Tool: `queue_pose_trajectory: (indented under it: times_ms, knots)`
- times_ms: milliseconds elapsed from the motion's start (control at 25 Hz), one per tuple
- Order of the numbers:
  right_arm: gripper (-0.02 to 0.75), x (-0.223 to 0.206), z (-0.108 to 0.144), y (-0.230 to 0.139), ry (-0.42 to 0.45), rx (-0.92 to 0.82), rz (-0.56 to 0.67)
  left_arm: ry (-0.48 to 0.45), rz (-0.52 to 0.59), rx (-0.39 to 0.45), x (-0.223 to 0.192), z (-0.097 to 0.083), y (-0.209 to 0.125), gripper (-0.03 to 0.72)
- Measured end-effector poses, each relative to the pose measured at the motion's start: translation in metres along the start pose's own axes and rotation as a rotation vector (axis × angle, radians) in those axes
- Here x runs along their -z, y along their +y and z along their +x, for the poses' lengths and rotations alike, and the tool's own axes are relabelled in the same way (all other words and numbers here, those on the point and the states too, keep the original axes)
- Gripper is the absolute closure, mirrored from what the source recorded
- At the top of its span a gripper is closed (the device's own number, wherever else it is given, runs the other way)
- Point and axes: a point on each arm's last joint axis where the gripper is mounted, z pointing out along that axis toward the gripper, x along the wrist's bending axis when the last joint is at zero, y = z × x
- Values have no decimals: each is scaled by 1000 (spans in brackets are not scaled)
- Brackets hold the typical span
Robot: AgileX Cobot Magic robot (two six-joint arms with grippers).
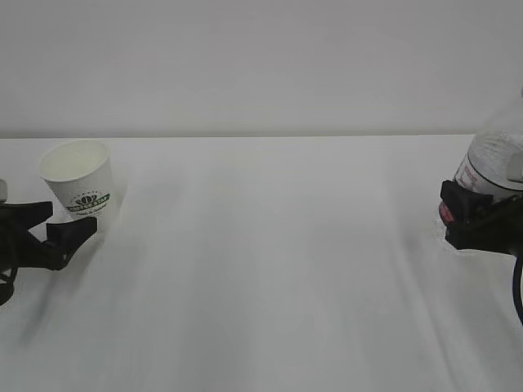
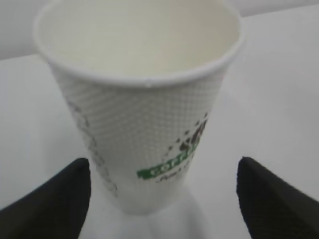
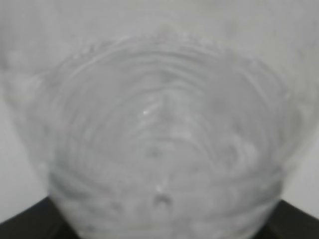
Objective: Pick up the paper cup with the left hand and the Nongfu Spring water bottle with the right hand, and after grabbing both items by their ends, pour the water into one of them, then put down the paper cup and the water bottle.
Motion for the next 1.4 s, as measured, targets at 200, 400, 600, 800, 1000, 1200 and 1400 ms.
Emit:
queue_pose_trajectory:
  times_ms: [200,400,600,800,1000,1200,1400]
  knots:
    - [272,0,0,0,0,0,0,9,-23,-3,-11,1,3,-2]
    - [273,0,0,0,0,0,0,43,-15,20,-15,6,-2,-2]
    - [274,0,0,0,0,0,0,46,-28,36,-26,13,-3,-2]
    - [274,0,0,0,0,0,0,35,-36,42,-34,14,-3,-2]
    - [274,0,0,0,0,0,0,19,-66,20,-43,13,5,-2]
    - [274,0,0,0,0,0,0,18,-92,6,-49,15,12,-2]
    - [274,0,0,0,0,0,0,19,-102,2,-50,17,14,9]
